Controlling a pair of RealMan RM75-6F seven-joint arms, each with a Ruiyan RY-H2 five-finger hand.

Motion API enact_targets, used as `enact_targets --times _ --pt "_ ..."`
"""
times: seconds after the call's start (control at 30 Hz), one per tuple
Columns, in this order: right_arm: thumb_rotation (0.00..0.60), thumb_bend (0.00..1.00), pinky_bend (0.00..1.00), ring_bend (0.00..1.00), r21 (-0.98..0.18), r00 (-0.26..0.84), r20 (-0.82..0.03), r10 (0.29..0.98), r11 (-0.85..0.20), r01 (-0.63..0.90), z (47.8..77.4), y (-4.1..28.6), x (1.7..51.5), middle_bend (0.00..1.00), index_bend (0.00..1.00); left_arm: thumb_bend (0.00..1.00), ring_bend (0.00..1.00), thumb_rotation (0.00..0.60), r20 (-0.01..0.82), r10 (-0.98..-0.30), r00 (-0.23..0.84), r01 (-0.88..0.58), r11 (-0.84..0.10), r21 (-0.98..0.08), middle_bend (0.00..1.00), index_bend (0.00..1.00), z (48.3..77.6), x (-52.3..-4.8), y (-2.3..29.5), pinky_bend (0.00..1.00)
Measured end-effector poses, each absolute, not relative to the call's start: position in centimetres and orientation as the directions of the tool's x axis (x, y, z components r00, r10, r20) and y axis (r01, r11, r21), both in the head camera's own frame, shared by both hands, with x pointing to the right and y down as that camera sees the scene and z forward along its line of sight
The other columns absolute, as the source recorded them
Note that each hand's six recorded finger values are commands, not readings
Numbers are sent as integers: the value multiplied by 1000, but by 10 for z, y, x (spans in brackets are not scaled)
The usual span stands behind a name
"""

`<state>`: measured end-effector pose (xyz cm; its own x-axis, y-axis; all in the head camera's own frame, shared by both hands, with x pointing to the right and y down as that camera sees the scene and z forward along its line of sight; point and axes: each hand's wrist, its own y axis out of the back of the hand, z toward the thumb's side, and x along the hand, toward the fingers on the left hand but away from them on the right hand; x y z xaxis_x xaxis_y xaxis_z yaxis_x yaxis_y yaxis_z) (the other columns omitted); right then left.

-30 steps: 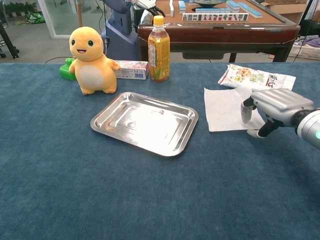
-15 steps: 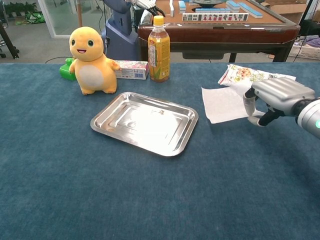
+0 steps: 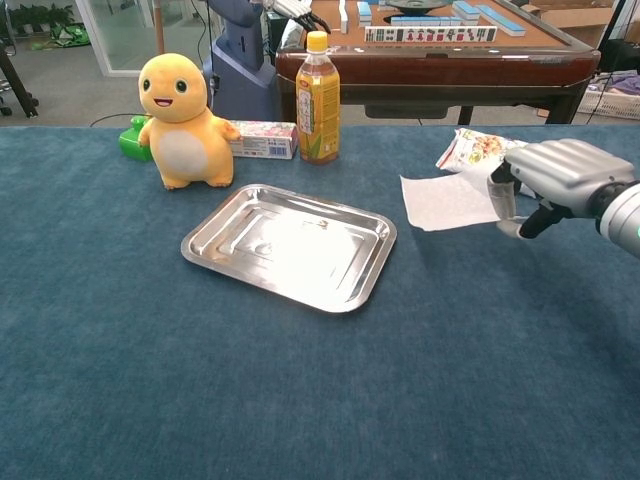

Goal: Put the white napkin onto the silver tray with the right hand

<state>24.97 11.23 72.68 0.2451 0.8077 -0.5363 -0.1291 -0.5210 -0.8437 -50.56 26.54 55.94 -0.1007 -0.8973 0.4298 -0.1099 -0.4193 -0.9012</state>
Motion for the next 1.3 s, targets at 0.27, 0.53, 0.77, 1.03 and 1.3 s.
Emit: enact_targets --times 0.27,0.53,0.77,1.03,1.3 --pt "600 473 318 370 -880 304 -468 830 -471 -67 690 82 237 537 697 246 137 600 424 -900 -100 -106 -414 -904 115 119 556 -504 266 74" --pt "600 473 336 379 -918 442 -363 820 -397 -18 649 46 186 537 697 246 138 600 417 -903 -108 -100 -407 -908 116 119 552 -502 267 74" --pt "600 473 336 390 -932 580 -275 767 -361 37 622 46 134 537 697 246 138 600 407 -905 -126 -93 -398 -913 115 119 546 -505 270 74" --pt "600 472 336 404 -917 677 -248 692 -393 65 624 76 117 537 697 246 138 600 407 -902 -146 -88 -398 -913 116 119 543 -510 275 74" --pt "600 473 336 413 -905 717 -268 643 -424 41 648 99 129 540 697 246 137 600 413 -899 -144 -88 -404 -911 116 119 545 -509 276 74"
